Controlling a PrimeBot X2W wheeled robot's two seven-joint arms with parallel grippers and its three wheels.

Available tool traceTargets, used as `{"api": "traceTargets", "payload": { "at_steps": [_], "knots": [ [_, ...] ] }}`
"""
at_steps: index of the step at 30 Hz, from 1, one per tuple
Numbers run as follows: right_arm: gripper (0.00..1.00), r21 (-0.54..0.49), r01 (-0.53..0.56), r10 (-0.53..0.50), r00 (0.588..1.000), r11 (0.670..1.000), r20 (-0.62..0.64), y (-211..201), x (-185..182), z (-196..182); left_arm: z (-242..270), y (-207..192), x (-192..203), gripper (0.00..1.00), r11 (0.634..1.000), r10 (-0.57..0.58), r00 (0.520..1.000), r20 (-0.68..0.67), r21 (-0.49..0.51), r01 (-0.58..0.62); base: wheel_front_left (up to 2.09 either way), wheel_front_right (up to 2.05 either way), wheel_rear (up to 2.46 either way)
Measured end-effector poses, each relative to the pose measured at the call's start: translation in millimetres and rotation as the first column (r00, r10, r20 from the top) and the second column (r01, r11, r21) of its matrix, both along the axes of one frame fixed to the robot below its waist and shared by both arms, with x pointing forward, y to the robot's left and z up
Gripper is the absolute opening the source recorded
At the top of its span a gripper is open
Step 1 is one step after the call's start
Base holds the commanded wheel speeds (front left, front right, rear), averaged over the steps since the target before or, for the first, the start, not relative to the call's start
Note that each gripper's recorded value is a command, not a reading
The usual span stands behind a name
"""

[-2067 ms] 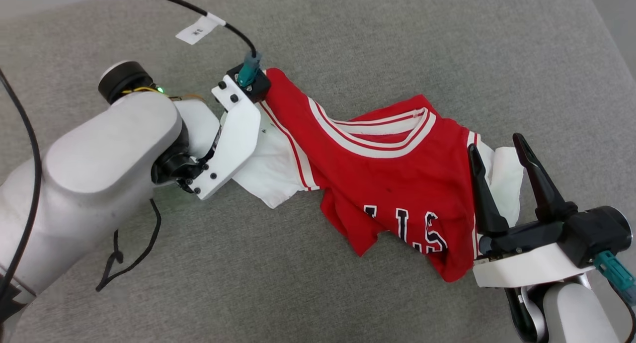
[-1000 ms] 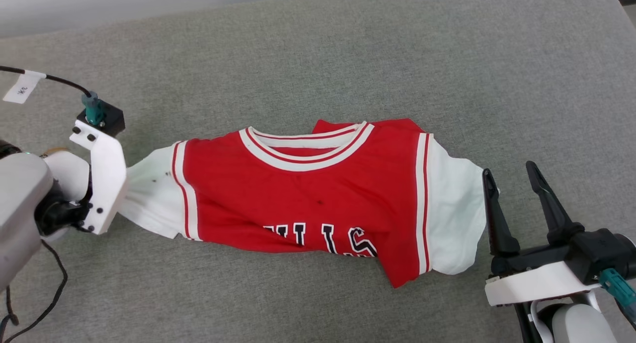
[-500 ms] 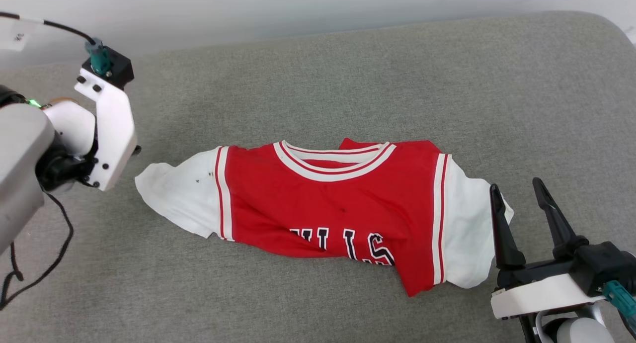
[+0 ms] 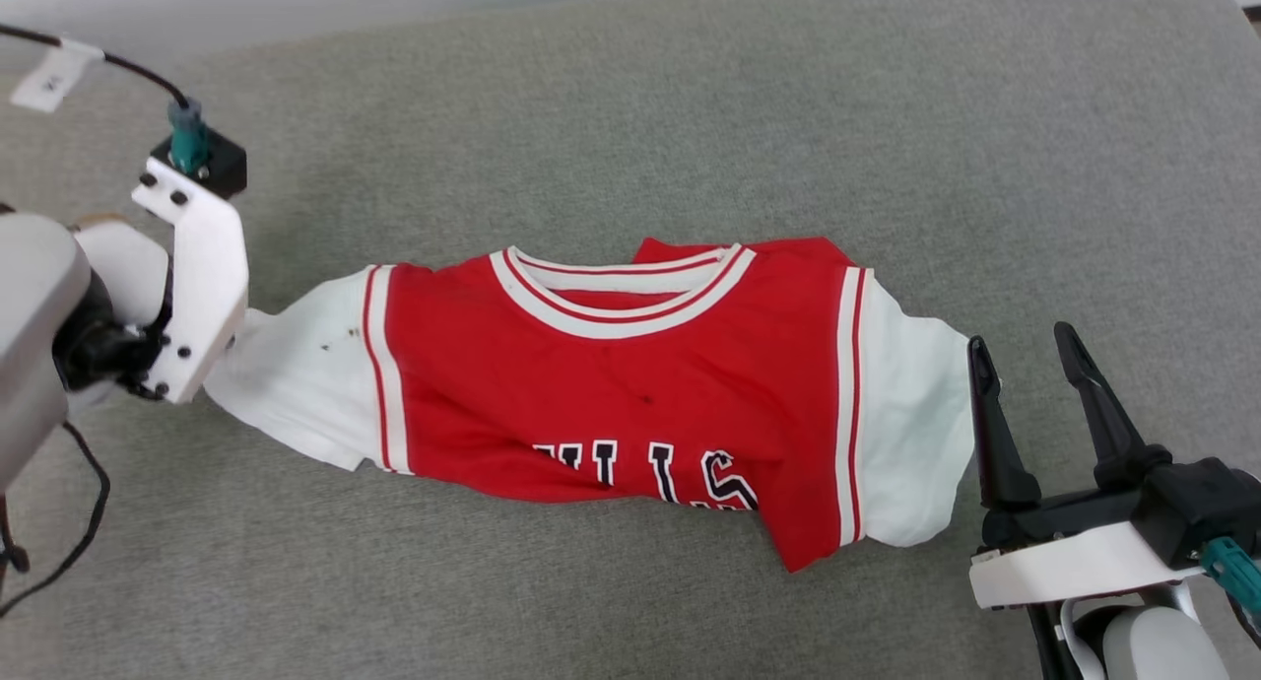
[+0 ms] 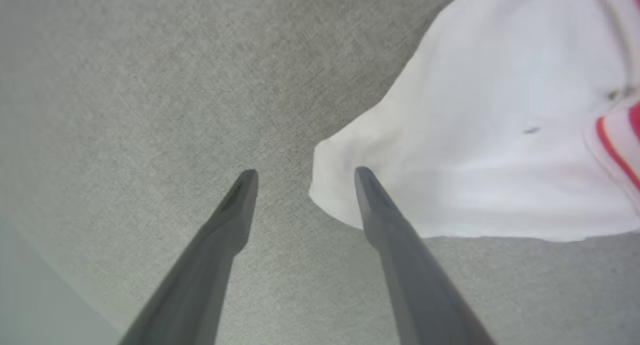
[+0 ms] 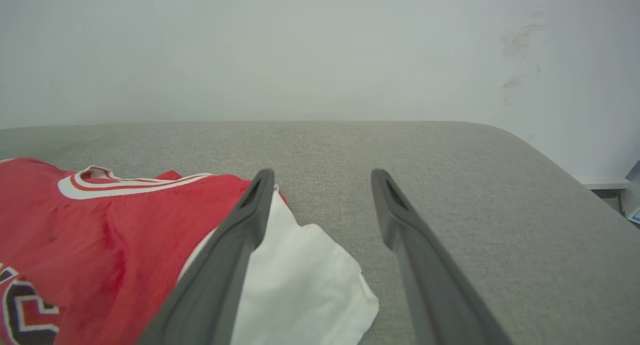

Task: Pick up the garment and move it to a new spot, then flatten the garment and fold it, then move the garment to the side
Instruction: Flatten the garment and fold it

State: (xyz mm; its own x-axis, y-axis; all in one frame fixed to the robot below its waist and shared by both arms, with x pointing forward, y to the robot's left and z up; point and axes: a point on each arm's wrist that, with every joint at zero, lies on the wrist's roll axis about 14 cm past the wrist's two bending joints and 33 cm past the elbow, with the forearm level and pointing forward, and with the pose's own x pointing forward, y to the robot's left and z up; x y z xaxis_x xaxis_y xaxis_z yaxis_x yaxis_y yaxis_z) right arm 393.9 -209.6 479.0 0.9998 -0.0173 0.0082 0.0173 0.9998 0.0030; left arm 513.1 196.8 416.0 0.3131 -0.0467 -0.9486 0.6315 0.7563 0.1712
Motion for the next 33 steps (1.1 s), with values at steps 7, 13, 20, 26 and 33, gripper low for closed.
{"api": "traceTargets", "payload": {
  "at_steps": [7, 13, 20, 26, 33],
  "knots": [
    [1.00, -0.010, 0.030, -0.030, 0.999, 1.000, -0.028, -11, 3, -10, -43, -6, -5, 1.00, 1.000, -0.017, 0.997, -0.081, 0.017, 0.018, 0.00, 0.00, 0.00],
    [1.00, -0.018, 0.041, -0.041, 0.999, 0.999, -0.026, -15, 4, -9, -48, -12, -10, 0.00, 1.000, -0.022, 0.994, -0.104, 0.013, 0.023, 0.00, 0.00, 0.00],
    [1.00, -0.082, 0.066, -0.061, 0.996, 0.994, 0.066, -28, 6, 24, -31, -6, -25, 0.00, 1.000, -0.027, 0.998, -0.055, 0.000, 0.027, 0.00, 0.00, 0.00],
    [1.00, -0.221, 0.050, -0.012, 0.985, 0.974, 0.171, -46, 13, 69, 4, -14, -34, 0.00, 0.995, -0.076, 0.995, 0.064, -0.057, 0.079, 0.00, 0.00, 0.00],
    [1.00, -0.362, -0.110, 0.111, 0.994, 0.926, -0.018, -48, 42, 77, 30, -16, -48, 0.00, 0.989, -0.094, 0.986, 0.137, -0.098, 0.108, 0.00, 0.00, 0.00]
  ]
}}
